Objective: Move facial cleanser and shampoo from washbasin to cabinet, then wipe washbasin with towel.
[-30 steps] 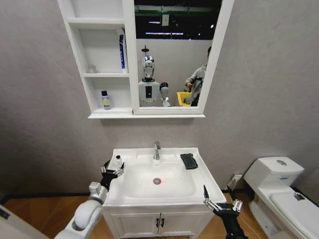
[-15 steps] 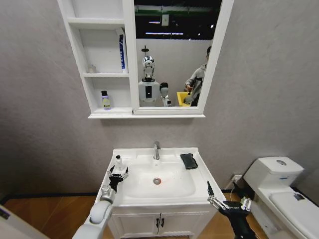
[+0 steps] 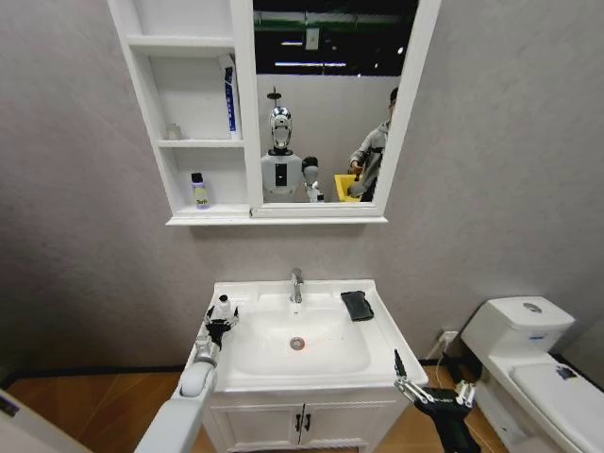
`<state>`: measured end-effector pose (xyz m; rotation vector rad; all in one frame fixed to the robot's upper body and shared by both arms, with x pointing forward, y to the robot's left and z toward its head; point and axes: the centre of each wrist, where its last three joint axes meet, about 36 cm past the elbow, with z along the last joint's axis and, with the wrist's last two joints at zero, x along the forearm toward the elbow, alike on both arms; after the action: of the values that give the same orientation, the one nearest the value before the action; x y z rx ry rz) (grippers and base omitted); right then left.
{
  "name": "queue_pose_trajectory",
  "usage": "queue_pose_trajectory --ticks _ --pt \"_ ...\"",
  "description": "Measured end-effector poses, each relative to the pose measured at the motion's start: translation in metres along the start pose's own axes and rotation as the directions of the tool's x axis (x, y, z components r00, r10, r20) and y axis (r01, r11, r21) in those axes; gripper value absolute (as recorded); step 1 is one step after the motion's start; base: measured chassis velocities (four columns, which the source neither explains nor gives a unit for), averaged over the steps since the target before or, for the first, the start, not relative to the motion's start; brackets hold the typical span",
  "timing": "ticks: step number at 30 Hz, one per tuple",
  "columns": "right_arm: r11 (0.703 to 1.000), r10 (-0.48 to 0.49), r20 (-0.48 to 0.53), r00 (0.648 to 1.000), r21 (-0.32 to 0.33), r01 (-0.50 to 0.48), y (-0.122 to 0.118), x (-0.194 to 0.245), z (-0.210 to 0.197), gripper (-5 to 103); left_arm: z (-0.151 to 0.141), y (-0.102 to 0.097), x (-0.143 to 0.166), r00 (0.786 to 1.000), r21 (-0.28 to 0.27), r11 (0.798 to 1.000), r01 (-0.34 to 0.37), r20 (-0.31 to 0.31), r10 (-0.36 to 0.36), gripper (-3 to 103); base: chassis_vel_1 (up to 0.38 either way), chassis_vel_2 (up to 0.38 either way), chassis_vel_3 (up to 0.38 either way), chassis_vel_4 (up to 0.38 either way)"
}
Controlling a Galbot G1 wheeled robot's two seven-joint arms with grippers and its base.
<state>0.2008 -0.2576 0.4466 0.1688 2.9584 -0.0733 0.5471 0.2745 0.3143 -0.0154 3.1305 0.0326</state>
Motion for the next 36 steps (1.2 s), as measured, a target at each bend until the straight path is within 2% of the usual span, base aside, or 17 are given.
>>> queue_pose_trajectory --ticks 2,5,8,9,10,13,16,19,25,31,32,33,34,36 --pt "1.000 0.000 0.000 1.000 0.002 0.000 -0.001 -0.001 0.002 100 0.004 0.003 -0.002 1.000 0.008 1.000 0.015 -0.014 -0.014 82 0.000 0.000 0.000 0.000" --pt "1.000 0.000 0.001 1.000 0.002 0.000 -0.001 -0.002 0.002 100 0.006 0.005 -0.003 1.000 0.018 1.000 0.012 -0.021 -0.012 77 0.000 0.000 0.000 0.000" --pt "1.000 0.001 -0.001 1.000 0.004 -0.001 -0.002 -0.002 0.005 100 0.006 0.013 -0.002 1.000 0.030 1.000 -0.007 -0.026 0.007 60 0.000 0.000 0.000 0.000" --pt "1.000 0.001 -0.001 1.000 0.004 -0.001 -0.002 -0.002 0.005 100 0.006 0.013 -0.002 1.000 0.030 1.000 -0.007 -0.026 0.007 60 0.000 0.000 0.000 0.000" --pt "1.000 0.002 -0.002 1.000 0.004 -0.002 -0.002 -0.003 0.005 100 0.006 0.016 0.000 0.999 0.026 1.000 -0.015 -0.031 0.016 55 0.000 0.000 0.000 0.000" --pt "1.000 0.003 -0.004 1.000 0.004 -0.003 -0.002 -0.003 0.007 100 0.002 0.022 0.006 0.999 0.012 0.999 -0.036 -0.038 0.036 49 0.000 0.000 0.000 0.000" --pt "1.000 0.006 -0.008 1.000 0.004 -0.006 -0.003 -0.003 0.009 100 -0.009 0.030 0.017 0.996 -0.013 0.997 -0.079 -0.041 0.079 34 0.000 0.000 0.000 0.000" --pt "1.000 0.007 -0.010 1.000 0.003 -0.006 -0.002 -0.003 0.011 100 -0.020 0.031 0.020 0.995 -0.017 0.996 -0.092 -0.035 0.092 29 0.000 0.000 0.000 0.000" --pt "1.000 0.006 -0.009 1.000 0.000 -0.006 -0.002 -0.003 0.012 100 -0.049 0.030 0.024 0.993 -0.022 0.993 -0.120 0.000 0.120 29 0.000 0.000 0.000 0.000" --pt "1.000 0.005 -0.011 1.000 0.000 -0.005 -0.002 -0.003 0.017 100 -0.093 0.023 0.043 0.984 -0.065 0.982 -0.175 0.010 0.176 29 0.000 0.000 0.000 0.000" --pt "1.000 0.005 -0.011 1.000 0.000 -0.005 -0.002 -0.003 0.017 100 -0.093 0.023 0.043 0.984 -0.065 0.982 -0.175 0.010 0.176 29 0.000 0.000 0.000 0.000" --pt "1.000 0.004 -0.013 1.000 -0.002 -0.004 -0.001 -0.003 0.018 100 -0.107 0.021 0.049 0.980 -0.078 0.978 -0.196 0.008 0.197 29 0.000 0.000 0.000 0.000" --pt "1.000 0.004 -0.013 1.000 -0.002 -0.004 -0.001 -0.003 0.018 100 -0.107 0.021 0.049 0.980 -0.078 0.978 -0.196 0.008 0.197 29 0.000 0.000 0.000 0.000" --pt "1.000 0.003 -0.016 1.000 -0.004 -0.003 0.001 -0.004 0.022 100 -0.140 0.020 0.061 0.970 -0.116 0.964 -0.238 0.013 0.241 29 0.000 0.000 0.000 0.000"
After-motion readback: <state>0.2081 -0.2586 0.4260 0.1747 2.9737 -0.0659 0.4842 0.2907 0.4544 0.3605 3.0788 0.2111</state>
